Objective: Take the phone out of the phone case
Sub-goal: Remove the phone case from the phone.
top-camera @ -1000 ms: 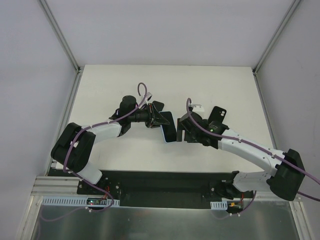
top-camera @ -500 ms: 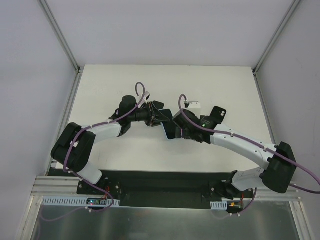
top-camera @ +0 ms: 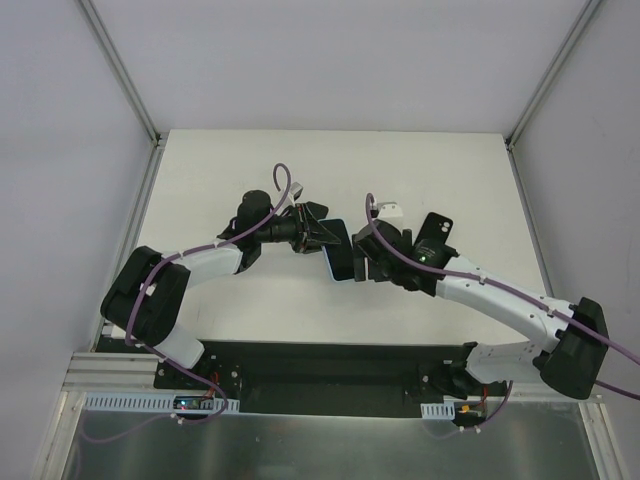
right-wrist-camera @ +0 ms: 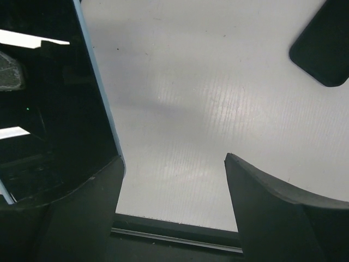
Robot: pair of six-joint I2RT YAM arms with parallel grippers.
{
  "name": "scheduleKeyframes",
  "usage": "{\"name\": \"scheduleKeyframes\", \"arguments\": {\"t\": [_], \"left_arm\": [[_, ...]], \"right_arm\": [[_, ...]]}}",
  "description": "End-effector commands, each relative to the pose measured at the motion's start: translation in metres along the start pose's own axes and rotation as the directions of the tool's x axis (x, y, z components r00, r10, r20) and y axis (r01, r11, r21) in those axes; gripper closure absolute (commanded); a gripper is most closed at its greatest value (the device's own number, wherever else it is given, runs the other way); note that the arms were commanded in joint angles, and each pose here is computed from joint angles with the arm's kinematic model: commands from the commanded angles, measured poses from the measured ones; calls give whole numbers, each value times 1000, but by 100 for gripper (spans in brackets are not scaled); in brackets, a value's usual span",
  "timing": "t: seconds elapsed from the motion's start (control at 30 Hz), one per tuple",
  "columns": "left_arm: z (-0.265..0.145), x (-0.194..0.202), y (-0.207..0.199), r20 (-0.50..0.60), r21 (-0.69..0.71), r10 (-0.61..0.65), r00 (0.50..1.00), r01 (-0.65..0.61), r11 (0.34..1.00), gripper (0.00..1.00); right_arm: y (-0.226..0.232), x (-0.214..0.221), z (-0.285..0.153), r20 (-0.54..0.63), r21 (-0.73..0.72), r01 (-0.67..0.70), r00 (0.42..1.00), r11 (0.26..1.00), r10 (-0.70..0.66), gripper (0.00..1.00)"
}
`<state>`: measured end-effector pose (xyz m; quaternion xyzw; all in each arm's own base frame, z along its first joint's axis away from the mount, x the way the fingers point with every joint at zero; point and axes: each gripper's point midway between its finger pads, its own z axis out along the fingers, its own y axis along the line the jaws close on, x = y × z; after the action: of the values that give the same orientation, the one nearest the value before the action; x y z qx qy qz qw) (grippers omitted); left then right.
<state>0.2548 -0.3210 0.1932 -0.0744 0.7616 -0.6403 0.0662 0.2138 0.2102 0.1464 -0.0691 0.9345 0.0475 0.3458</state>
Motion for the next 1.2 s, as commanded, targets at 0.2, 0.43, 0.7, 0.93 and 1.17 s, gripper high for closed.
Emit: {"name": "scheduleKeyframes", "arguments": {"t": [0.2, 0.43, 0.7, 0.93, 1.17], "left_arm": [[-37, 56, -139, -159, 373, 284, 945, -209, 904, 100], [-41, 61, -144, -162, 390, 285, 945, -204, 898, 100], [-47, 65, -155, -161, 427, 296, 941, -204, 881, 100], [-49, 66, -158, -160, 439, 299, 941, -204, 875, 100], [-42, 63, -140, -169, 403, 272, 947, -186, 896, 100]], "right_arm": [[5, 26, 25, -142, 38, 124, 983, 992, -118, 20], [-6, 25, 33, -156, 111, 159, 978, 981, -140, 20], [-12, 60, 62, -265, 71, 58, 964, 996, -37, 20], [0, 71, 65, -309, 5, 31, 951, 1000, -28, 20], [20, 32, 39, -202, -120, -8, 979, 993, -17, 19]]}}
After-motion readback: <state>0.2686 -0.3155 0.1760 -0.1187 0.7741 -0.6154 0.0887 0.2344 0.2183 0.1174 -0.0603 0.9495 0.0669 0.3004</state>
